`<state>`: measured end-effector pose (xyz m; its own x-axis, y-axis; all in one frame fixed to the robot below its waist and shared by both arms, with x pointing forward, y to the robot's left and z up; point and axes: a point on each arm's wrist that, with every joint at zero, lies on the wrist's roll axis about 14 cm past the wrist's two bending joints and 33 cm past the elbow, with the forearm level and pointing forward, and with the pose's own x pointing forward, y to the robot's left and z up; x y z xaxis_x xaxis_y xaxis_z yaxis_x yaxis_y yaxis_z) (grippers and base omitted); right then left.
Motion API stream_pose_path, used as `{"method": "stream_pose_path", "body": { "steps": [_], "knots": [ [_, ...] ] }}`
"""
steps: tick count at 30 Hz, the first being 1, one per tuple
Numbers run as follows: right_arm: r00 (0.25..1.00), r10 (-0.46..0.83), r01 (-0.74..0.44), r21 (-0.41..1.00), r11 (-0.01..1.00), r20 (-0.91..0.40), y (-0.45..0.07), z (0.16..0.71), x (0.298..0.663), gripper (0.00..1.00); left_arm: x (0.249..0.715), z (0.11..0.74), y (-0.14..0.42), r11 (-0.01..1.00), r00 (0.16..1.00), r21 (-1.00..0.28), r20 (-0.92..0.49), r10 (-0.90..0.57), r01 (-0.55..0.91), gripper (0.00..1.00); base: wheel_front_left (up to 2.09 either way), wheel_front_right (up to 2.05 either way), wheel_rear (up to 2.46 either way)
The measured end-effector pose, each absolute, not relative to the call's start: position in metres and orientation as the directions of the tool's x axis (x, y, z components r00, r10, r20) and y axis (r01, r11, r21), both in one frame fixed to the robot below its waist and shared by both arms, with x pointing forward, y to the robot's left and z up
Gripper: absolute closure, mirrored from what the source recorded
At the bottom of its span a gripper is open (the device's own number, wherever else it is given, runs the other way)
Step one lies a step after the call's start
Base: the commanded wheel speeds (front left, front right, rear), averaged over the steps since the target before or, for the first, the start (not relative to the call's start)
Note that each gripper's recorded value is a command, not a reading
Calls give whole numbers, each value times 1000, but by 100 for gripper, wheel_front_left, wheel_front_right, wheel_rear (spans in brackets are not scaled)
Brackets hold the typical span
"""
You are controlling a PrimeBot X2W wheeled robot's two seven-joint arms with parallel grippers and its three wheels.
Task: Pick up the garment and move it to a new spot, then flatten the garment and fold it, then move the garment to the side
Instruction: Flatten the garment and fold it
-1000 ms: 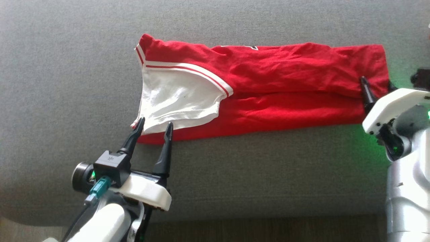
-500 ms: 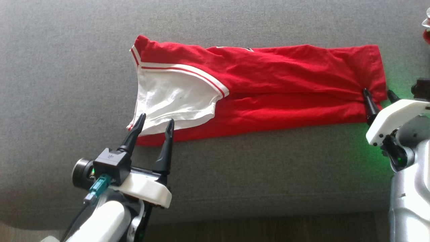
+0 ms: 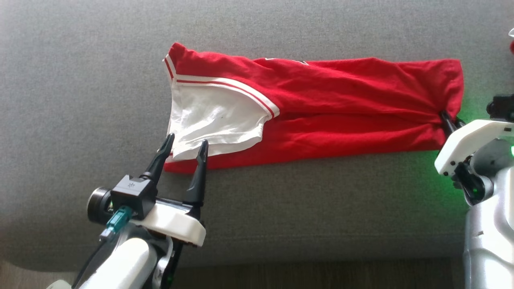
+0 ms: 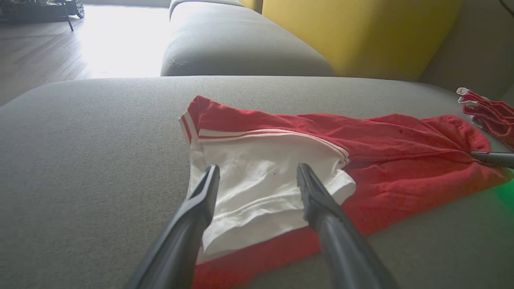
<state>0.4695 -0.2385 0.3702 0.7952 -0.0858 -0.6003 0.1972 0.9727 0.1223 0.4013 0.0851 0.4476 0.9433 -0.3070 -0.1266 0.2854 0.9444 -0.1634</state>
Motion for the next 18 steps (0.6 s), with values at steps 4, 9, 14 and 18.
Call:
{"method": "stream_pose_path", "body": {
  "steps": [4, 9, 14, 18],
  "knots": [
    [805, -116, 193, 72, 979, -582, -244, 380, 469, 100, 401, 452, 85, 945, 946, -165, -116, -302, 281, 0, 0, 0, 0],
    [821, -187, 216, -9, 976, -540, -270, 407, 469, 100, 403, 455, 83, 945, 948, -161, -102, -303, 284, 0, 0, 0, 0],
    [849, -241, 233, -77, 970, -471, -298, 451, 471, 100, 404, 461, 74, 934, 940, -168, -83, -331, 315, 0, 0, 0, 0],
    [873, -222, 216, -64, 974, -434, -294, 470, 475, 100, 404, 464, 72, 932, 939, -165, -73, -337, 322, 0, 0, 0, 0]
  ]
}}
